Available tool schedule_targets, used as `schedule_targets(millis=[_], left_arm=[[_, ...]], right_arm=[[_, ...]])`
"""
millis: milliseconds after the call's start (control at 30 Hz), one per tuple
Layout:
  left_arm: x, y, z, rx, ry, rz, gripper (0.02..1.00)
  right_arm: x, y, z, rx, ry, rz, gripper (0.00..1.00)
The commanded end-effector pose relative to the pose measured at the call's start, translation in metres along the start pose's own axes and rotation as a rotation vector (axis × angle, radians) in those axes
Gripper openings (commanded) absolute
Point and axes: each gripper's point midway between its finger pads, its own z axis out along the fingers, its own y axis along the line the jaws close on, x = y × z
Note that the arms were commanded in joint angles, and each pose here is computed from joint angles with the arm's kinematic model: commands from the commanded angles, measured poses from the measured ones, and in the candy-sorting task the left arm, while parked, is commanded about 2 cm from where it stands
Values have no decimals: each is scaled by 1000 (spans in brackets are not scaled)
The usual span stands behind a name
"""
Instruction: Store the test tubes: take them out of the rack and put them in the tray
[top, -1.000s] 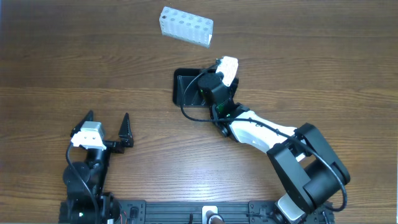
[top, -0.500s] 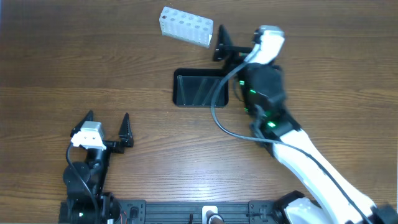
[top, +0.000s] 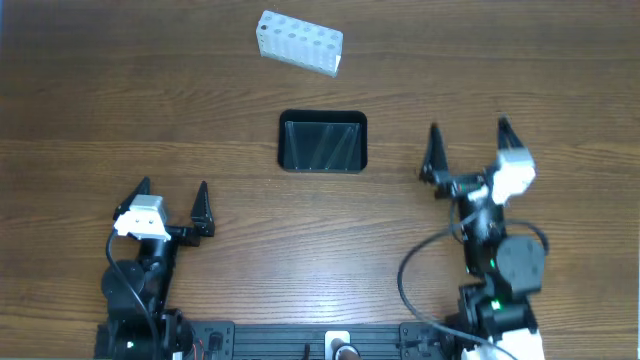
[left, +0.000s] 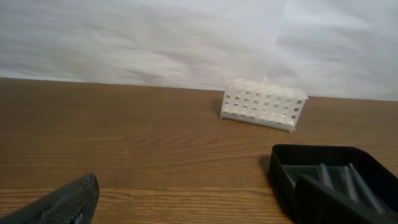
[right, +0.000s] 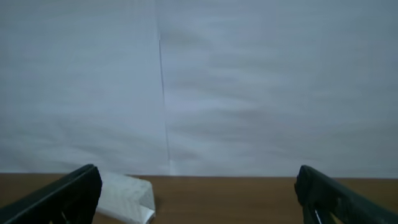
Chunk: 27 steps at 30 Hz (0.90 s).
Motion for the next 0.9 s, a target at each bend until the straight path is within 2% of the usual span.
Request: schedule_targets(millis=[33, 133, 567, 900], left_arm=[[1, 0, 0, 0, 0, 11, 1000], [1, 0, 0, 0, 0, 11, 996], [1, 0, 0, 1, 0, 11, 1000], [1, 0, 0, 0, 0, 11, 1000]], right_arm=[[27, -1, -29, -19, -26, -87, 991], [41, -4, -42, -11, -34, -130, 991], [65, -13, -54, 33, 70, -137, 989], [124, -16, -66, 28, 317, -150, 991]])
